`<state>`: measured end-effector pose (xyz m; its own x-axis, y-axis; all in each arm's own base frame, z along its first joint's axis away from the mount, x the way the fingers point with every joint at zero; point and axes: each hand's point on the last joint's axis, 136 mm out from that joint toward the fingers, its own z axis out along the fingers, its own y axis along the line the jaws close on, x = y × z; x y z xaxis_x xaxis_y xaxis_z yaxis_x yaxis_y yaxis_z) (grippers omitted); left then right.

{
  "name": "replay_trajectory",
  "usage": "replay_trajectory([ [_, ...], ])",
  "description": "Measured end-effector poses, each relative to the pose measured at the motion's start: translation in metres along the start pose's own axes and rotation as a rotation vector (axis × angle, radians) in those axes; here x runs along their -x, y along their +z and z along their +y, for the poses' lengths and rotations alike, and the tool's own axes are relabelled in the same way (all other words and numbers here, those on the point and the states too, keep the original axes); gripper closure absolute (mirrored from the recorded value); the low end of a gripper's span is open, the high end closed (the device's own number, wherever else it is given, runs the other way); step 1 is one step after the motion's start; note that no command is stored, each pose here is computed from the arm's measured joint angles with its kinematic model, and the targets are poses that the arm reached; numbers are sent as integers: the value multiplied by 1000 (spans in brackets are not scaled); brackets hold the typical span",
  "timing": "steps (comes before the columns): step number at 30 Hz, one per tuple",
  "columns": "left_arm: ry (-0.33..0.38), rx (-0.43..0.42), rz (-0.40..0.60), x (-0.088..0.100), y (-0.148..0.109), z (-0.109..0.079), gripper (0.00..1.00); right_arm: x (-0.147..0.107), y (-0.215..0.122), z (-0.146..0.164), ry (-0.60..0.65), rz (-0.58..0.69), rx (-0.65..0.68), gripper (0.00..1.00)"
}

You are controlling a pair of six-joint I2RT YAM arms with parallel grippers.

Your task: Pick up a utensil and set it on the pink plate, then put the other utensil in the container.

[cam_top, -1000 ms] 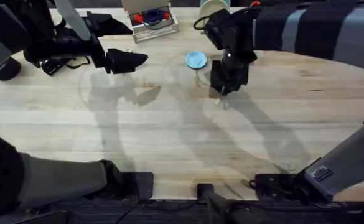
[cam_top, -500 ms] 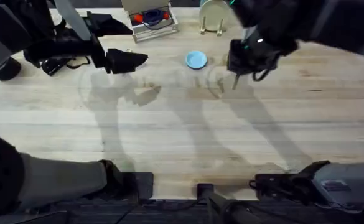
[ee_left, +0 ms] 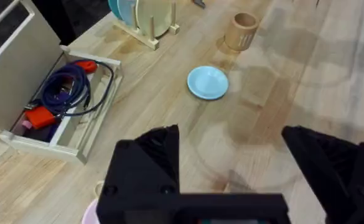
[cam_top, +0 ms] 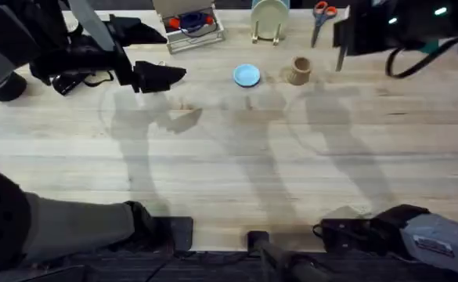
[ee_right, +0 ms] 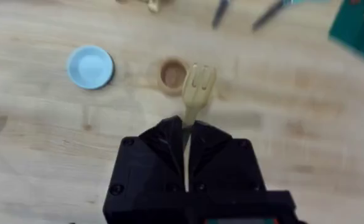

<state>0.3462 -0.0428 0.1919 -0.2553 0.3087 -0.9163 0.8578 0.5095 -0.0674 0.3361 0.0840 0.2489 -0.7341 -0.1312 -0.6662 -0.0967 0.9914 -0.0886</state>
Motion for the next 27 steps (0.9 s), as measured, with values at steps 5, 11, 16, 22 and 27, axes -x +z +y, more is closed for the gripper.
replay_trajectory([
  [5,0,0,0,0,0,0,7,16,-10,-2,-170,-80,119,970],
  [11,0,0,0,0,0,0,7,20,-14,-7,-307,-132,283,970],
  [16,0,0,0,0,0,0,8,25,-24,-15,-357,-223,434,970],
  [22,0,0,0,0,0,0,8,34,-46,-33,-386,-384,571,970],
  [27,0,0,0,0,0,0,8,38,-55,-38,-423,-501,685,970],
])
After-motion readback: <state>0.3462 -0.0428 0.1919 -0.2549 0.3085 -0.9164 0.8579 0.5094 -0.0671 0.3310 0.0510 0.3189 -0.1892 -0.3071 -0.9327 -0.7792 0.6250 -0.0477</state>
